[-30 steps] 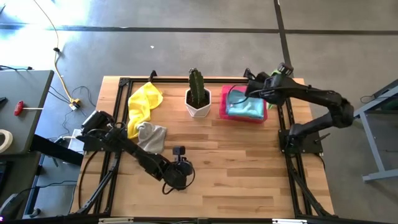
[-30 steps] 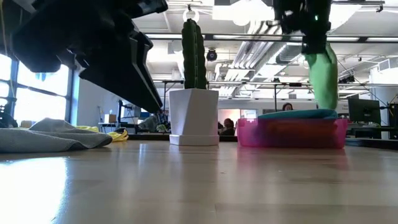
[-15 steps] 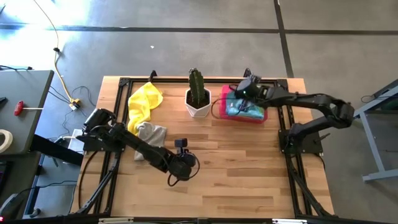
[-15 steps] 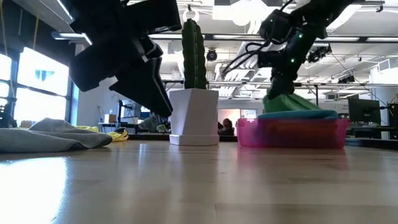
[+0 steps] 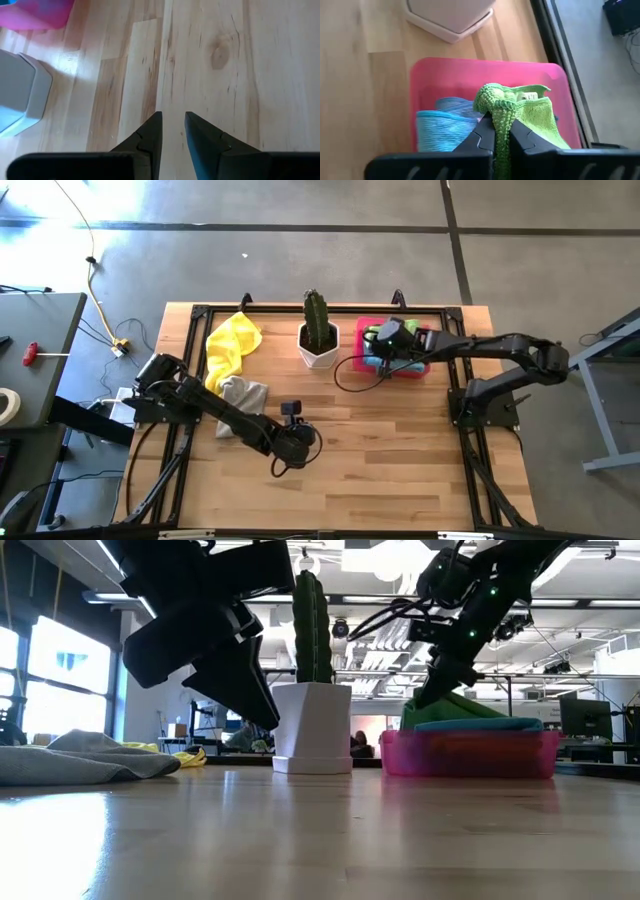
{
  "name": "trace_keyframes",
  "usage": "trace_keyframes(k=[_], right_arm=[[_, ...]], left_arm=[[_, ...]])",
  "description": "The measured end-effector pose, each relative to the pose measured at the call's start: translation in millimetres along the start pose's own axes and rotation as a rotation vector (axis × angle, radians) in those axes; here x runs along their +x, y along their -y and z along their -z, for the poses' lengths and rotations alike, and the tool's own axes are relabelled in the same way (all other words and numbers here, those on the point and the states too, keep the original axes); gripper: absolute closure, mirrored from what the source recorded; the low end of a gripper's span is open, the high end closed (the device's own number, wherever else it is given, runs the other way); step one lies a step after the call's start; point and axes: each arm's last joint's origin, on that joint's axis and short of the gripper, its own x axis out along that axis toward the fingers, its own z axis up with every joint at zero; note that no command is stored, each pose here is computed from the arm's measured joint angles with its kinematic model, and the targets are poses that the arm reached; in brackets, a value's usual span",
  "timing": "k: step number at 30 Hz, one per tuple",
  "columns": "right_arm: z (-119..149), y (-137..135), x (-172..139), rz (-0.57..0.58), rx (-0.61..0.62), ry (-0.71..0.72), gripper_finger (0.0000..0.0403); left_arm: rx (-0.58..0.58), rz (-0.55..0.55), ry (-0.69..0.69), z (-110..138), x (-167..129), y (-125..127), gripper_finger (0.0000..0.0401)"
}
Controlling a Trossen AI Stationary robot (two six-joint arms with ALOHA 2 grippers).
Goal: Fold microfiber towels
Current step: Put the yellow green towel into the pink laundry bin, then fold the gray towel
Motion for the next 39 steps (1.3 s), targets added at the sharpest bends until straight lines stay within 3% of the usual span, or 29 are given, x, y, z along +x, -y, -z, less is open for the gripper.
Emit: trace_keyframes(k=[6, 12, 16, 23, 28, 32, 39], right_arm=[[0, -4, -1, -0.042, 0.028, -0.003, 0.0381], [0, -7, -2, -0.069, 0.085, -0.001, 0.0298], [-16, -7, -20, -0.076, 0.156, -0.015, 0.0259], [-43, -29, -52, -0.238, 0.222, 0.018, 0.0247], [-43, -63, -62, -0.405, 0.208, 0.018, 0.0247], [-38, -92, -70, -0.464, 0.181, 0.019, 0.0247], [-36, -132, -87, -0.443, 0.189, 0.101, 0.0247]], left_arm=[[0.004, 0.004, 0.003, 0, -1, 2, 0.0325], [0.004, 0.004, 0.003, 0, -1, 2, 0.0325], [0.002, 0.002, 0.006, 0, -1, 2, 0.0325], [-0.074, -0.004, 0.003, 1, -1, 2, 0.0325], [-0.094, -0.011, -0.17, 16, -11, -8, 0.0325], [-0.108, -0.096, -0.337, 32, -25, -23, 0.0325], [-0.112, -0.201, -0.672, 58, -49, -46, 0.033]])
